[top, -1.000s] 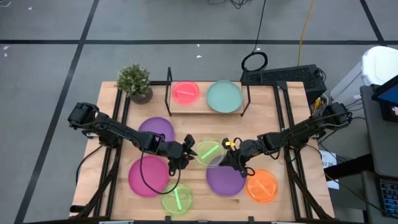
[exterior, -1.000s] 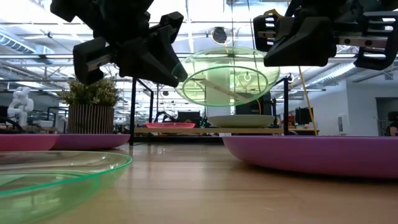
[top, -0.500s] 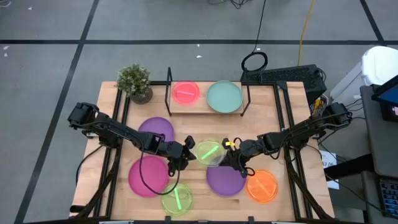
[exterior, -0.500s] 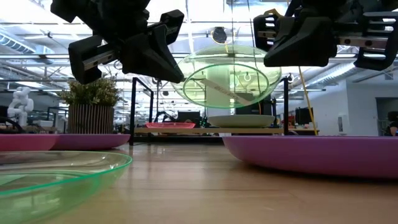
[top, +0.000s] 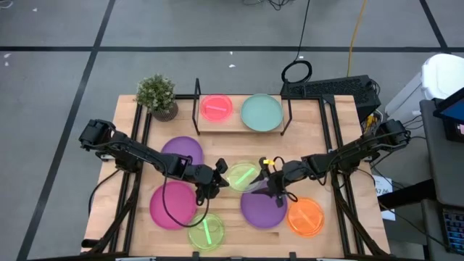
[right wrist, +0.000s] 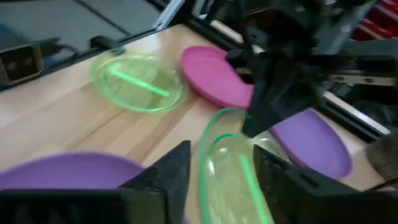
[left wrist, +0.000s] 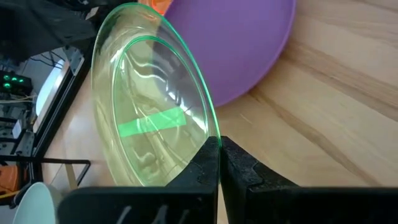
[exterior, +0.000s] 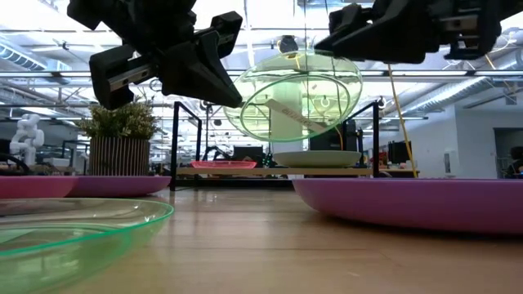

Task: Place and stack plates onto a shelf
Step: Stack the top transparent green plate on top of the transparent pink plate

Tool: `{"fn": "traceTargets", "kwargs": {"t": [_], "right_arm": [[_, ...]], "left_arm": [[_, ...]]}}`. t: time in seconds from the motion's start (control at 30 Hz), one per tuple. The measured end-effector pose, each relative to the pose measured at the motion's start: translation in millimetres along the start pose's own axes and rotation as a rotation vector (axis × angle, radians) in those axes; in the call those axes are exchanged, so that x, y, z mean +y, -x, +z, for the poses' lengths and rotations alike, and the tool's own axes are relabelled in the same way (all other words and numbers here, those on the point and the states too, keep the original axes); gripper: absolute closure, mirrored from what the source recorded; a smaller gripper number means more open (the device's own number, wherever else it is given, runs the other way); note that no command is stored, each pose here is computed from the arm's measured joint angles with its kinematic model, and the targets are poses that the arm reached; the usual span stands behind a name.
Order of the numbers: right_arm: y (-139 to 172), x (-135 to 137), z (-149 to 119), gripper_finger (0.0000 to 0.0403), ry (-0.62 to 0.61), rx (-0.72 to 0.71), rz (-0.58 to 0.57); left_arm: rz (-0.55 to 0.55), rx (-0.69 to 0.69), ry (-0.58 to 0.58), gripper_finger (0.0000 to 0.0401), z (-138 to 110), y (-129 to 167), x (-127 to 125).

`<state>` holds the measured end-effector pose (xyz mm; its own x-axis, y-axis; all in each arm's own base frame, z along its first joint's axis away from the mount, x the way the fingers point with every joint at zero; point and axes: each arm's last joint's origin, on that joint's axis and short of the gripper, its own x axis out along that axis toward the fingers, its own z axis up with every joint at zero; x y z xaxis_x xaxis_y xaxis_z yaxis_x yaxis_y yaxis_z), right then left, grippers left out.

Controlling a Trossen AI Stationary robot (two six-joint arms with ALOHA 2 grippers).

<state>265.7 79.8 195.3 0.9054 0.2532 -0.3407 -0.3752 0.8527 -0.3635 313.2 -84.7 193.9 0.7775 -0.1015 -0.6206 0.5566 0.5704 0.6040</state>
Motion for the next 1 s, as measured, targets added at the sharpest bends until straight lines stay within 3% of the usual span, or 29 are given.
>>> {"fn": "traceTargets", "kwargs": {"t": [0.2,0.33,0.47,0.77,1.0], "right_arm": [[11,-7,11,0.0194,-0.025,-0.016,-0.129],[30,-11,25,0.0189,-0.026,-0.024,-0.280],[52,-12,37,0.0193,-0.033,-0.021,-0.389],[90,-11,45,0.0199,-0.043,0.022,-0.486],[99,-11,42,0.0199,-0.083,0.061,-0.501]], "left_arm": [[0.059,0.065,-0.020,0.0398,-3,0,2],[0.111,0.133,-0.066,0.0399,-11,0,10],[0.159,0.197,-0.040,0.0399,-25,-1,22],[0.267,0.365,0.023,0.0399,-68,2,57],[0.341,0.463,0.157,0.0399,-109,11,83]]}}
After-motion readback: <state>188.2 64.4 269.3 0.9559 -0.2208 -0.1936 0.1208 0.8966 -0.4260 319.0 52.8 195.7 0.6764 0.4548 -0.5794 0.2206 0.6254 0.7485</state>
